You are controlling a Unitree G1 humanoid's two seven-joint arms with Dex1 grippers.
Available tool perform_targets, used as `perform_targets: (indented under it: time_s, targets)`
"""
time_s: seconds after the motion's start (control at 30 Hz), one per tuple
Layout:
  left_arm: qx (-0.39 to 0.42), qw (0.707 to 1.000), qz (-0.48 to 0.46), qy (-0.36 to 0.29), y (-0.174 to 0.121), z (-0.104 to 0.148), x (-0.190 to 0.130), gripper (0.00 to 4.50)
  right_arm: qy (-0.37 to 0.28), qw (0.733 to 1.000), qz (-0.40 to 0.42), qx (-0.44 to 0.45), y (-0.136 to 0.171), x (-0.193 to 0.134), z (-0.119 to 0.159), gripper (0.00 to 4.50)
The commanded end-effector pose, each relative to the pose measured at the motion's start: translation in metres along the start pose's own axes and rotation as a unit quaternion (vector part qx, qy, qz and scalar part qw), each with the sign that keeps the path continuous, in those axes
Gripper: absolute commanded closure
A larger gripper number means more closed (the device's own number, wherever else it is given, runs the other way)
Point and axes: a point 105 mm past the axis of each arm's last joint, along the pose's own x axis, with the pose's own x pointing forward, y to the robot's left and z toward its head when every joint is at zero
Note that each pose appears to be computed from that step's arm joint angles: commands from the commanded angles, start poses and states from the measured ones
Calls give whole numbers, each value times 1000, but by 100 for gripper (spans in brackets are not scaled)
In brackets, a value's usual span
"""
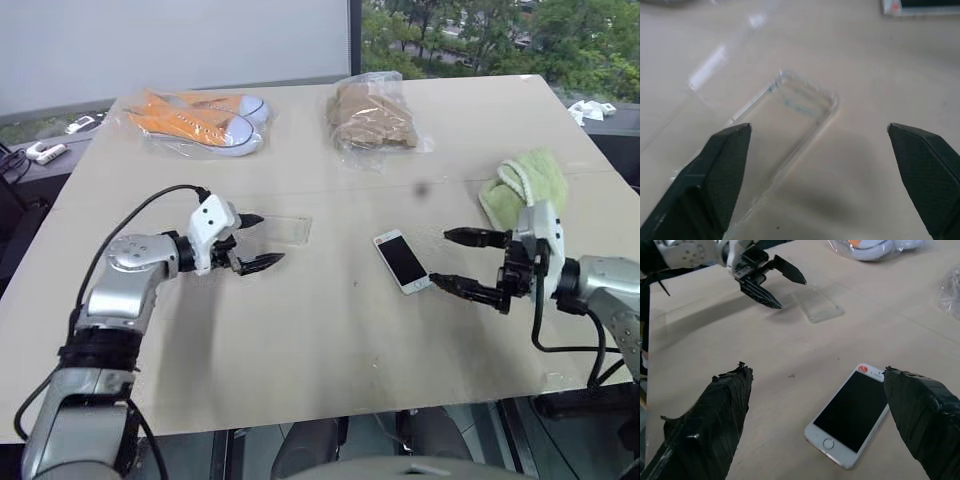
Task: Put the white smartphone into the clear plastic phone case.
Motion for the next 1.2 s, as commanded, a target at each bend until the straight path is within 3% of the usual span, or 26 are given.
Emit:
perform_targets:
  time_s: [0.03,0.3,0.4,0.57,0.7,0.9,1.2]
  targets:
    - [13,999,-27,23,3,-10,5,0,-18,999,-10,-35,6,-2,18,3]
    - [7,996,-15,90,22,-34,4,0,-20,999,-22,-37,11,-1,23,3]
    - [-14,993,-27,118,21,-45,-1,78,-21,999,-22,-37,11,-2,24,0]
    - [-31,990,-59,124,13,-49,-2,277,-27,999,-21,-41,10,-2,26,0]
    - [-44,992,-73,92,9,-42,1,446,-30,998,-20,-42,9,-2,25,0]
    - [-33,994,-93,45,-6,-20,5,446,-31,999,-13,-42,11,-1,25,0]
    - [-30,987,-152,-41,-103,42,23,446,-26,999,-13,-36,13,-15,10,0]
